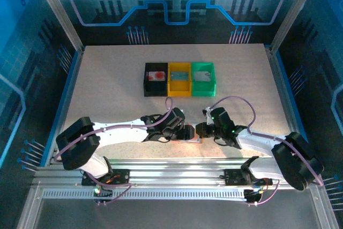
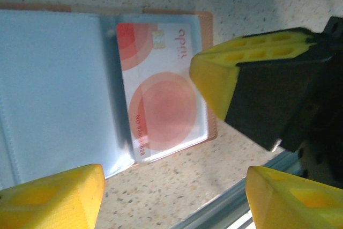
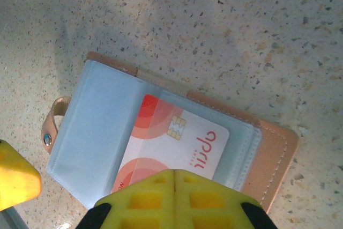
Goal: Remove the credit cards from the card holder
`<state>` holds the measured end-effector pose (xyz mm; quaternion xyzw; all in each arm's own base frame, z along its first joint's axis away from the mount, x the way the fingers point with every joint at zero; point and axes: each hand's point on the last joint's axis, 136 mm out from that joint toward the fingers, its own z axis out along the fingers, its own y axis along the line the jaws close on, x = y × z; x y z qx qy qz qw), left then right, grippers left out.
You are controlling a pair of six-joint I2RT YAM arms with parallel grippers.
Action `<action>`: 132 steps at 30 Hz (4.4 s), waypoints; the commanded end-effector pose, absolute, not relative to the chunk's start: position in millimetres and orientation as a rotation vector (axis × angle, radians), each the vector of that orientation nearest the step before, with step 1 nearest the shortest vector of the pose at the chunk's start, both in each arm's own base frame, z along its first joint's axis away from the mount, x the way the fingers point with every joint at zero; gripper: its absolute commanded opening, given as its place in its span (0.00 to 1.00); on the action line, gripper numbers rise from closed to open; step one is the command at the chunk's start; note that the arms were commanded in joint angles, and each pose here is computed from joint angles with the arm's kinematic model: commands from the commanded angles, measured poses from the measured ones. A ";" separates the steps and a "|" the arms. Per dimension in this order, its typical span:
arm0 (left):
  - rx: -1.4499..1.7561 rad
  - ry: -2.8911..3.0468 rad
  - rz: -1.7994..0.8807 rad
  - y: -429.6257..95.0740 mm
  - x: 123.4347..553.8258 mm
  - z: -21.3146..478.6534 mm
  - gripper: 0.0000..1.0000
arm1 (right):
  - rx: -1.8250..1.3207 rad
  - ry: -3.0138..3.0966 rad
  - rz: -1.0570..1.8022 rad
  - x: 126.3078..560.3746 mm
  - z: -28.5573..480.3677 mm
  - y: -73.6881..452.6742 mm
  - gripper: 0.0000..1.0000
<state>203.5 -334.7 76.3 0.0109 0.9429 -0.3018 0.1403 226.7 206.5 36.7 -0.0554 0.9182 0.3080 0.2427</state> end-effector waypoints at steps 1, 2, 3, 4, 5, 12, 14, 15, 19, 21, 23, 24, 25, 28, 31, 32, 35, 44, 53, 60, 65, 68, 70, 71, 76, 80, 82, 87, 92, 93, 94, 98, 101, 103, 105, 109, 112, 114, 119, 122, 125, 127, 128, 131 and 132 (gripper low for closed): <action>-0.032 2.748 -0.969 -342.1 202.4 78.5 0.70 | -0.179 2.511 0.831 227.8 39.4 210.6 0.00; -0.033 2.751 -0.970 -342.8 202.4 78.8 0.69 | -0.176 2.511 0.827 228.3 39.5 210.2 0.00; -0.036 2.758 -0.967 -343.1 202.2 77.8 0.67 | -0.173 2.512 0.822 228.6 39.5 209.4 0.00; -0.036 2.765 -0.962 -343.6 202.2 77.2 0.67 | -0.170 2.513 0.815 228.6 39.2 208.3 0.00; -0.038 2.773 -0.951 -343.4 202.3 75.8 0.67 | -0.168 2.513 0.809 228.8 39.4 207.7 0.00; -0.046 2.825 -0.876 -339.9 205.4 61.9 0.62 | -0.151 2.498 0.774 230.0 42.4 201.5 0.00; -0.039 2.836 -0.840 -339.1 207.1 60.5 0.60 | -0.150 2.498 0.773 230.0 42.3 201.1 0.00; -0.036 2.837 -0.836 -339.4 207.8 60.4 0.60 | -0.149 2.501 0.772 229.7 41.7 200.9 0.00; -0.058 2.820 -0.838 -340.0 214.4 63.1 0.57 | -0.150 2.511 0.770 230.2 40.4 201.5 0.00; -0.067 2.812 -0.844 -340.6 217.1 65.1 0.56 | -0.150 2.517 0.766 230.1 39.5 201.4 0.00; -0.079 2.813 -0.842 -340.1 219.0 64.6 0.55 | -0.148 2.521 0.760 229.9 38.6 200.5 0.00; -0.085 2.816 -0.840 -339.6 219.8 64.2 0.53 | -0.147 2.523 0.759 229.7 38.1 200.1 0.00; -0.091 2.819 -0.836 -339.0 220.3 63.2 0.52 | -0.148 2.522 0.759 229.6 38.4 200.3 0.00; -0.107 2.827 -0.829 -337.9 221.5 60.0 0.51 | -0.147 2.523 0.759 229.9 38.6 200.3 0.00; -0.113 2.835 -0.827 -339.0 222.2 57.6 0.50 | -0.145 2.523 0.759 230.0 38.8 200.3 0.00; -0.113 2.834 -0.828 -339.9 223.0 58.6 0.50 | -0.146 2.523 0.760 229.8 38.5 200.4 0.00; -0.120 2.841 -0.798 -337.7 225.1 55.9 0.50 | -0.147 2.521 0.761 230.0 39.1 200.7 0.00; -0.124 2.854 -0.791 -341.0 229.2 52.1 0.44 | -0.148 2.527 0.765 229.5 38.2 201.3 0.00; -0.111 2.873 -0.744 -339.2 229.8 45.1 0.43 | -0.149 2.528 0.768 229.6 38.4 201.9 0.00; -0.110 2.882 -0.745 -342.7 231.2 40.6 0.42 | -0.150 2.530 0.770 229.2 37.7 202.0 0.00; -0.104 2.885 -0.740 -343.9 231.7 39.2 0.41 | -0.151 2.532 0.770 228.8 37.3 202.1 0.00; -0.103 2.887 -0.740 -345.0 232.5 37.5 0.39 | -0.150 2.532 0.772 229.0 37.4 202.7 0.00; -0.103 2.893 -0.736 -344.6 231.9 35.5 0.38 | -0.151 2.535 0.775 228.7 37.0 202.9 0.00; -0.104 2.894 -0.735 -344.9 231.7 34.9 0.38 | -0.153 2.534 0.777 228.9 37.4 203.6 0.00; -0.107 2.904 -0.714 -342.0 230.7 29.8 0.38 | -0.155 2.537 0.779 228.5 36.9 204.0 0.00; -0.108 2.905 -0.712 -342.1 230.5 27.9 0.38 | -0.155 2.539 0.781 228.9 36.9 204.6 0.00; -0.108 2.904 -0.717 -342.8 230.5 27.4 0.37 | -0.155 2.540 0.782 228.7 36.5 204.5 0.00; -0.113 2.899 -0.726 -344.2 231.5 26.2 0.33 | -0.155 2.545 0.783 228.8 35.4 205.1 0.00; -0.123 2.903 -0.739 -345.2 230.5 22.0 0.33 | -0.159 2.555 0.787 228.4 33.6 206.5 0.00; -0.123 2.902 -0.741 -345.2 230.5 21.9 0.33 | -0.159 2.557 0.787 228.4 33.5 206.7 0.00; -0.124 2.901 -0.738 -344.7 230.6 21.6 0.32 | -0.158 2.559 0.786 228.4 33.0 206.4 0.00; -0.131 2.893 -0.734 -342.6 230.8 21.8 0.28 | -0.161 2.563 0.789 227.8 32.3 206.9 0.00; -0.131 2.890 -0.731 -341.8 231.0 22.2 0.28 | -0.160 2.565 0.787 227.9 32.1 207.0 0.00; -0.132 2.886 -0.734 -341.8 231.4 22.3 0.27 | -0.162 2.565 0.787 227.8 31.9 206.9 0.00; -0.137 2.885 -0.732 -341.4 231.5 21.9 0.27 | -0.161 2.566 0.787 228.1 32.1 206.9 0.00; -0.144 2.872 -0.741 -341.2 232.5 22.6 0.26 | -0.161 2.567 0.784 227.8 31.7 206.7 0.00; -0.148 2.865 -0.746 -341.0 233.0 22.8 0.24 | -0.161 2.569 0.785 227.5 31.4 206.8 0.00; -0.151 2.862 -0.751 -341.3 233.2 23.1 0.23 | -0.160 2.570 0.783 228.0 31.1 206.7 0.00; -0.156 2.854 -0.759 -341.2 233.5 23.3 0.22 | -0.161 2.570 0.786 228.1 31.4 207.0 0.00; -0.157 2.851 -0.763 -341.2 233.6 23.1 0.22 | -0.162 2.571 0.786 227.7 31.2 207.2 0.00; -0.163 2.840 -0.773 -341.3 234.2 23.3 0.20 | -0.162 2.570 0.786 227.9 31.3 207.1 0.00; -0.167 2.832 -0.776 -340.8 234.8 24.7 0.19 | -0.162 2.571 0.786 227.8 31.2 207.2 0.00; -0.168 2.829 -0.774 -340.1 235.1 25.1 0.19 | -0.162 2.571 0.786 227.8 31.3 207.2 0.00; -0.179 2.810 -0.780 -338.7 236.5 27.7 0.16 | -0.161 2.572 0.785 227.8 31.1 207.0 0.00; -0.180 2.804 -0.785 -338.5 236.8 29.0 0.16 | -0.161 2.571 0.785 228.1 31.2 206.9 0.00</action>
